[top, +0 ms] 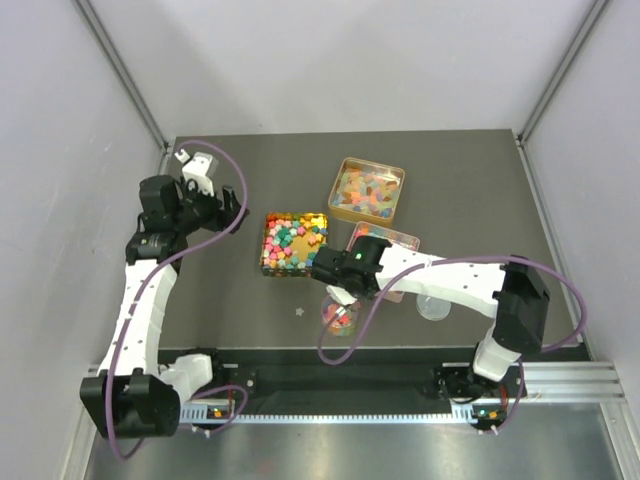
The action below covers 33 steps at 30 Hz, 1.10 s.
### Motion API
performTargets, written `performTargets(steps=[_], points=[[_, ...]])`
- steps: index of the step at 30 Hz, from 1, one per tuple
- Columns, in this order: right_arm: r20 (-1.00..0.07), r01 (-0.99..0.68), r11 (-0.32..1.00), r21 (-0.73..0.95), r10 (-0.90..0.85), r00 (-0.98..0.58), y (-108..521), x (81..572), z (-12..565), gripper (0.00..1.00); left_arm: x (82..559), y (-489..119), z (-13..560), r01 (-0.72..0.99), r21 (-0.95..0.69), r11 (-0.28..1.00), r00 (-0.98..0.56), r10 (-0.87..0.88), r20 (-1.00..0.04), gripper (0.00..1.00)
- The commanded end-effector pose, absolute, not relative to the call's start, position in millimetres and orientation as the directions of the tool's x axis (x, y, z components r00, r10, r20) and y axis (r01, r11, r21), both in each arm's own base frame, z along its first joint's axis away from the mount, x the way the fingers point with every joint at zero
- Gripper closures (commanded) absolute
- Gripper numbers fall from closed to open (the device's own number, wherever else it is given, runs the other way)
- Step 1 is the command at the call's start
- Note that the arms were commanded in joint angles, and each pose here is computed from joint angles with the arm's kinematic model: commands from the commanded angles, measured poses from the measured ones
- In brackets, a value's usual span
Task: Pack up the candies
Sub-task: Place the fake candies in the packing bottle, then scoop the fake candies from the storage box.
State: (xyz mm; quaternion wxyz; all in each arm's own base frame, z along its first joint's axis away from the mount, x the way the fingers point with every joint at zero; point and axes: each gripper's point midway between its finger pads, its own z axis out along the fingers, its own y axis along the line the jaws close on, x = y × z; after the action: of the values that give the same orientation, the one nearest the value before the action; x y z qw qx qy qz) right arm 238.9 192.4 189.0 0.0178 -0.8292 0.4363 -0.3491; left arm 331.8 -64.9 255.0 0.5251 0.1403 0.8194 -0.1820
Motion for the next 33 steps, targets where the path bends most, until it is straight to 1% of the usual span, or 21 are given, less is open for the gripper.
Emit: performTargets(steps=[1, 6, 9, 11, 12, 13, 14, 15, 17, 18, 19, 21, 23, 26, 28, 30, 33], points=[[0.677, -0.669, -0.681, -0.298, -0.645, 0.355, 176, 234, 218, 1.0, 329, -68, 276, 0.447, -0.125, 0.886, -0.326, 0.031, -0.945, 0.21], [0.687, -0.642, -0.698, -0.316, -0.635, 0.353, 182, 234, 226, 1.0, 325, -68, 286, 0.455, -0.103, 0.885, -0.313, 0.05, -0.949, 0.2], [0.664, -0.629, -0.69, -0.357, -0.661, 0.349, 191, 237, 238, 1.0, 322, -72, 296, 0.476, -0.111, 0.872, -0.307, 0.047, -0.95, 0.2], [0.597, -0.636, -0.641, -0.429, -0.73, 0.333, 202, 245, 256, 1.0, 316, -80, 301, 0.51, -0.148, 0.848, -0.319, 0.026, -0.948, 0.21], [0.55, -0.66, -0.61, -0.438, -0.763, 0.34, 210, 246, 254, 1.0, 317, -83, 305, 0.518, -0.168, 0.839, -0.328, 0.013, -0.945, 0.21], [0.463, -0.676, -0.529, -0.513, -0.833, 0.301, 217, 257, 274, 1.0, 310, -93, 305, 0.552, -0.221, 0.804, -0.366, -0.005, -0.931, 0.21], [0.397, -0.71, -0.477, -0.518, -0.869, 0.294, 226, 261, 270, 1.0, 313, -96, 312, 0.565, -0.243, 0.788, -0.38, -0.013, -0.925, 0.21], [0.307, -0.716, -0.404, -0.57, -0.912, 0.27, 234, 267, 287, 1.0, 307, -101, 309, 0.57, -0.293, 0.767, -0.433, -0.023, -0.901, 0.21], [0.185, -0.76, -0.293, -0.579, -0.956, 0.228, 240, 281, 286, 1.0, 306, -112, 318, 0.615, -0.348, 0.708, -0.47, -0.025, -0.882, 0.21], [0.152, -0.769, -0.255, -0.587, -0.967, 0.205, 237, 289, 288, 1.0, 304, -116, 320, 0.625, -0.371, 0.686, -0.489, -0.026, -0.872, 0.21], [0.133, -0.766, -0.237, -0.598, -0.971, 0.196, 240, 294, 286, 1.0, 299, -119, 318, 0.624, -0.412, 0.664, -0.531, -0.026, -0.847, 0.22], [0.135, -0.76, -0.239, -0.604, -0.971, 0.198, 238, 304, 280, 1.0, 299, -129, 331, 0.672, -0.437, 0.598, -0.535, -0.016, -0.844, 0.24], [0.1, -0.753, -0.221, -0.62, -0.974, 0.203, 247, 314, 277, 1.0, 299, -136, 342, 0.698, -0.459, 0.55, -0.542, -0.013, -0.841, 0.27], [0.085, -0.765, -0.196, -0.614, -0.98, 0.182, 252, 327, 269, 1.0, 304, -144, 350, 0.715, -0.485, 0.504, -0.553, -0.016, -0.833, 0.3], [0.03, -0.763, -0.15, -0.629, -0.985, 0.169, 259, 337, 275, 1.0, 302, -152, 350, 0.706, -0.529, 0.472, -0.59, -0.022, -0.807, 0.31], [0.002, -0.764, -0.131, -0.632, -0.986, 0.168, 267, 346, 272, 1.0, 297, -168, 341, 0.7, -0.564, 0.438, -0.628, 0.002, -0.778, 0.32], [-0.028, -0.754, -0.113, -0.648, -0.985, 0.172, 277, 354, 275, 1.0, 297, -178, 326, 0.694, -0.555, 0.458, -0.637, 0.03, -0.77, 0.32]])
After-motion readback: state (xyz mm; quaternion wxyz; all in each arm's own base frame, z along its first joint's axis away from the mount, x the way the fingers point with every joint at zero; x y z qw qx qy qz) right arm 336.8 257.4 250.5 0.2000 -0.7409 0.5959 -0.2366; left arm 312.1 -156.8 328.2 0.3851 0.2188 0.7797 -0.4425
